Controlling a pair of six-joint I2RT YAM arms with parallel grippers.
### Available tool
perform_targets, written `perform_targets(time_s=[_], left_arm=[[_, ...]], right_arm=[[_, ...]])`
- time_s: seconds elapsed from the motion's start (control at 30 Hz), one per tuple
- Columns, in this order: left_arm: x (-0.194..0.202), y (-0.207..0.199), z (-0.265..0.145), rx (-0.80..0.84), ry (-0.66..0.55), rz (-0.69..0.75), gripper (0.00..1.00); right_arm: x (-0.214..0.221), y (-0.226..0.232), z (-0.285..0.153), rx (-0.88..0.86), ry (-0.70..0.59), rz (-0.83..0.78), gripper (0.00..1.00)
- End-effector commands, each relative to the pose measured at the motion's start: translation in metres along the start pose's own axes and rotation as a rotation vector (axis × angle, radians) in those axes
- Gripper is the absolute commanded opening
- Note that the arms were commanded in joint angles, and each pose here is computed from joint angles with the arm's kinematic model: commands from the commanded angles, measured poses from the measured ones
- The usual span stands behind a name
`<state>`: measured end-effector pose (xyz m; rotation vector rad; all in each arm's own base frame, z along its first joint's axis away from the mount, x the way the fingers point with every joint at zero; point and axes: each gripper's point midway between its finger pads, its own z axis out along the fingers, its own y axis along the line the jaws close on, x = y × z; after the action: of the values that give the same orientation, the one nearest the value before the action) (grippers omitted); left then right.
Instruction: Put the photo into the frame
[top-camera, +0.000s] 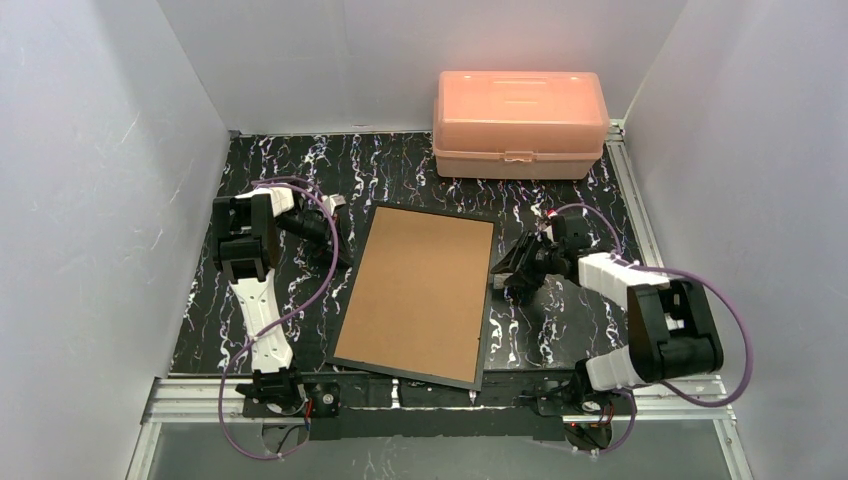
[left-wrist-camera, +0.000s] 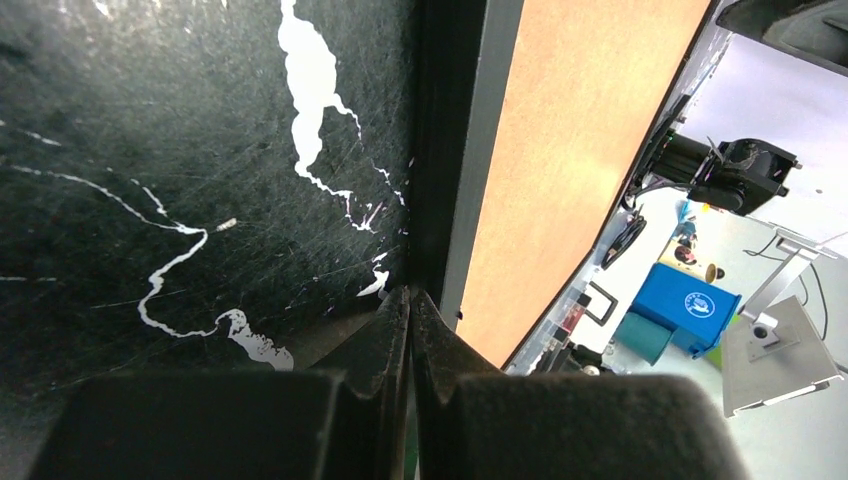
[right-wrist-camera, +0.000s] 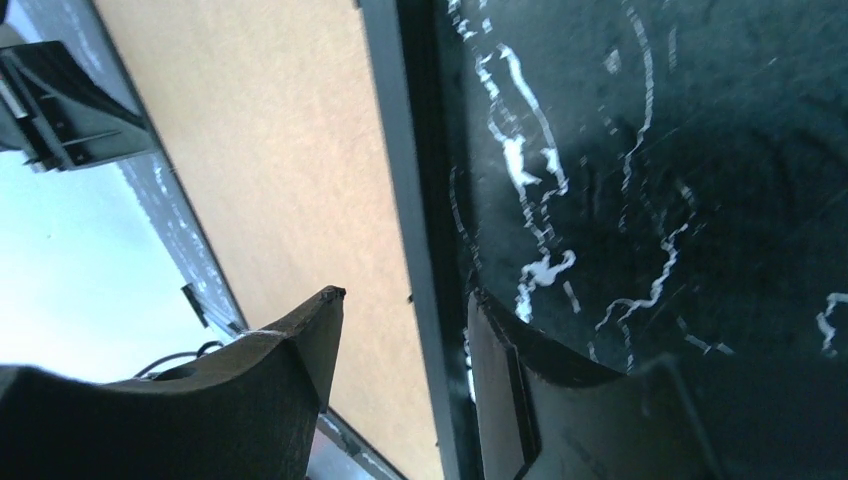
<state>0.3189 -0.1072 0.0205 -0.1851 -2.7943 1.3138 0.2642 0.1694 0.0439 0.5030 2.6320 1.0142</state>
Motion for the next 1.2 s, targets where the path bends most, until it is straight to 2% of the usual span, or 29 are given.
perform_targets(time_s=[0.0, 0.13, 0.3, 0.47, 0.8, 1.17], left_arm=[[0.003, -0.012, -0.004, 0.050, -0.005, 0.009, 0.00], [0.001, -0.011, -0.011, 0.056, -0.024, -0.005, 0.00], [-0.002, -0.017, -0.019, 0.064, -0.047, 0.008, 0.00], [-0.001, -0.021, -0.021, 0.074, -0.050, 0.015, 0.00], [0.000, -0.022, -0.021, 0.080, -0.048, 0.019, 0.00], [0.001, -0.023, -0.022, 0.084, -0.045, 0.032, 0.00]], right_arm=[[0.004, 0.021, -0.016, -0.081, -0.024, 0.004, 0.58], [0.010, 0.029, -0.016, -0.152, -0.025, 0.039, 0.57], [0.026, 0.031, -0.006, -0.150, 0.005, 0.030, 0.56], [0.011, 0.040, 0.000, -0.152, -0.024, 0.000, 0.56], [-0.063, 0.063, 0.031, -0.115, -0.123, -0.101, 0.55], [-0.067, 0.034, 0.037, -0.025, -0.124, -0.088, 0.53]])
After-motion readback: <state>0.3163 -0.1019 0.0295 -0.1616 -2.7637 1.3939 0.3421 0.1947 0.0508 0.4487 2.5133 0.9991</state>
